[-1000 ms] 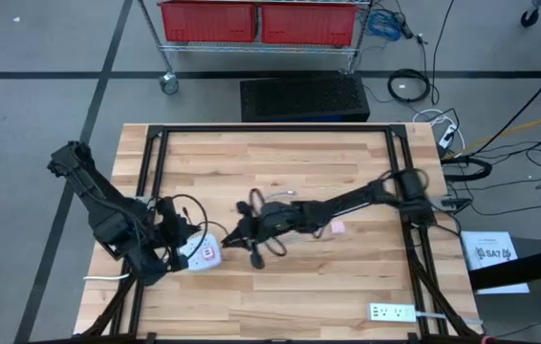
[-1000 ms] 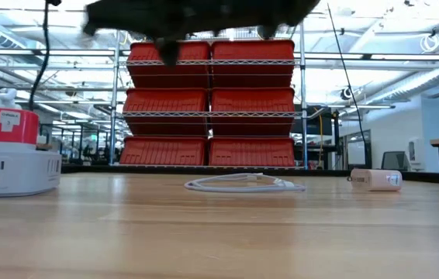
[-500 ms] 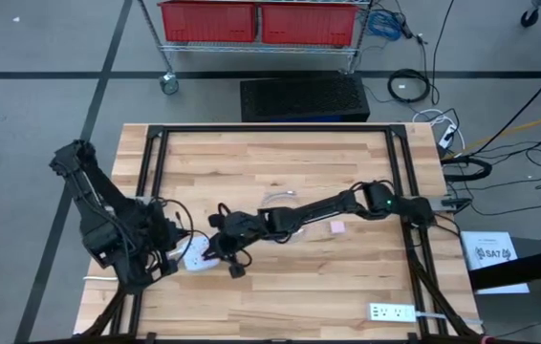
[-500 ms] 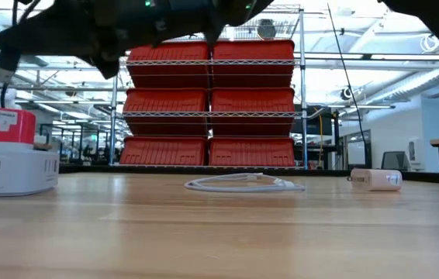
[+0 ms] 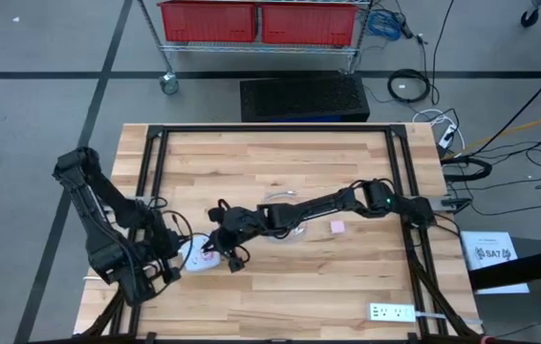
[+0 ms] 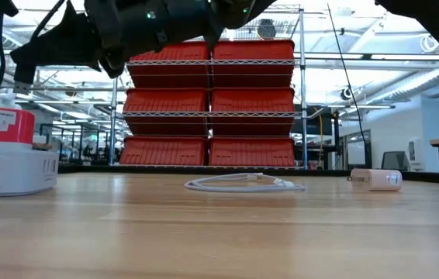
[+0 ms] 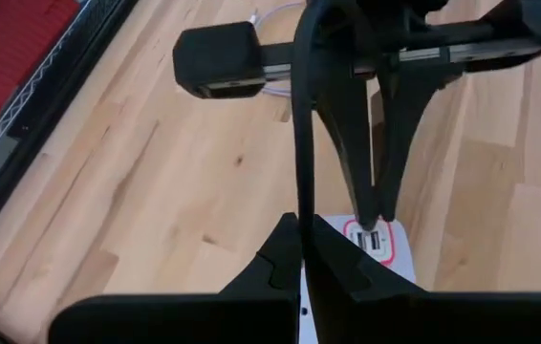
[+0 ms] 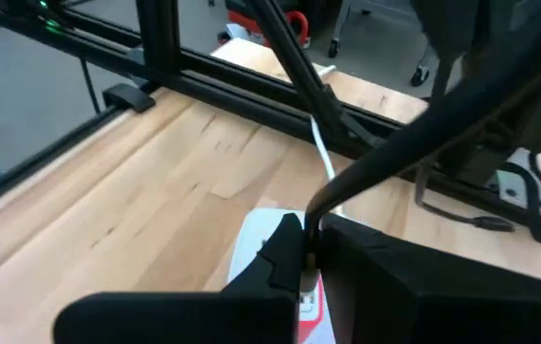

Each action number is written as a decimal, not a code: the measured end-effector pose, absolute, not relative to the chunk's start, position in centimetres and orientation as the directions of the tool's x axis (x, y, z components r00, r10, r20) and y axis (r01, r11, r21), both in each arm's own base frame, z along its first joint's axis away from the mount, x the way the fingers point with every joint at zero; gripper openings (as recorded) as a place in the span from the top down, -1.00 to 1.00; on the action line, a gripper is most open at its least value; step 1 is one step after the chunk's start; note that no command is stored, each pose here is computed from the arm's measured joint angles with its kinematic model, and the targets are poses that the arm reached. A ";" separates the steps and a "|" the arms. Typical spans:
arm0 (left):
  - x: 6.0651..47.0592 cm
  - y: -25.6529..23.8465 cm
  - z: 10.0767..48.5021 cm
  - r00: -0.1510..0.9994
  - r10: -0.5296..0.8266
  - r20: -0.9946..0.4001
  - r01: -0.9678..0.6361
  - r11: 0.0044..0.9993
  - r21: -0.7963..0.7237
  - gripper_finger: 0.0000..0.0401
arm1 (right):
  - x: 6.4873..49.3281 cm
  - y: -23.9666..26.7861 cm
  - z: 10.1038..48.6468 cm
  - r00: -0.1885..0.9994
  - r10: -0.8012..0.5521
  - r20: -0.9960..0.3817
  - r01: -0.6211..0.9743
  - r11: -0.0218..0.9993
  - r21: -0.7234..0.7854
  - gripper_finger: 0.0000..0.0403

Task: Insert USB
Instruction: Insert the black charger cable into the red charger adapter on the left white outlet extension

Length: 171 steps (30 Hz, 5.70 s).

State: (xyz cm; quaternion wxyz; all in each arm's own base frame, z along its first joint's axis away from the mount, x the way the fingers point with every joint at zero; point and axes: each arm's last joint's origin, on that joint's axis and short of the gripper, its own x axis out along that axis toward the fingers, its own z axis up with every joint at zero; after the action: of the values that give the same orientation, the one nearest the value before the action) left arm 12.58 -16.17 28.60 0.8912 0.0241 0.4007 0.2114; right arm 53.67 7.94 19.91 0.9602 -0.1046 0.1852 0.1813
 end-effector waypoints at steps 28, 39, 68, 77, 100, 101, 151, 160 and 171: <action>12.5 -21.8 15.9 0.314 0.425 -0.849 -0.501 0.834 0.232 0.97 | 52.0 7.8 20.4 0.776 0.296 -0.557 -0.439 0.887 -0.140 0.99; 13.2 -20.8 14.7 0.396 0.454 -0.798 -0.473 0.846 0.247 0.97 | 52.0 7.7 20.9 0.784 0.298 -0.544 -0.450 0.877 -0.168 0.99; 15.0 -20.5 14.7 0.440 0.438 -0.784 -0.389 0.880 0.273 0.97 | 54.0 3.0 19.4 0.805 0.455 -0.380 -0.547 0.818 -0.179 0.99; 15.6 -20.5 14.6 0.456 0.423 -0.783 -0.371 0.890 0.265 0.97 | 53.8 1.9 18.8 0.788 0.438 -0.433 -0.556 0.808 -0.195 0.99; 15.6 -20.6 14.6 0.465 0.414 -0.783 -0.372 0.893 0.251 0.97 | 54.1 2.5 17.6 0.777 0.457 -0.433 -0.584 0.781 -0.223 0.99; 15.7 -20.7 14.6 0.468 0.408 -0.783 -0.368 0.896 0.247 0.97 | 54.1 2.5 17.7 0.778 0.457 -0.431 -0.583 0.781 -0.225 0.99; 15.5 -20.7 19.4 0.553 0.274 -0.787 -0.353 0.932 0.077 0.86 | 52.1 5.7 14.4 0.568 0.511 -0.645 -0.624 0.779 0.067 0.99; 13.9 -20.0 20.5 0.517 0.285 -0.807 -0.393 0.917 0.071 0.87 | 51.8 6.8 14.8 0.560 0.485 -0.671 -0.610 0.790 0.062 0.99; 12.2 -20.0 19.0 0.457 0.280 -0.844 -0.458 0.888 0.047 0.93 | 51.2 6.8 14.6 0.520 0.438 -0.733 -0.561 0.823 0.093 0.99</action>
State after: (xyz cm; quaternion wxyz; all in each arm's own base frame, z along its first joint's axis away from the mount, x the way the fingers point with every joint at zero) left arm 12.18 -19.99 18.97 0.8484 -0.0938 0.4735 0.2173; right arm 51.21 6.82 14.58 0.8684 -0.0776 0.3965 0.2876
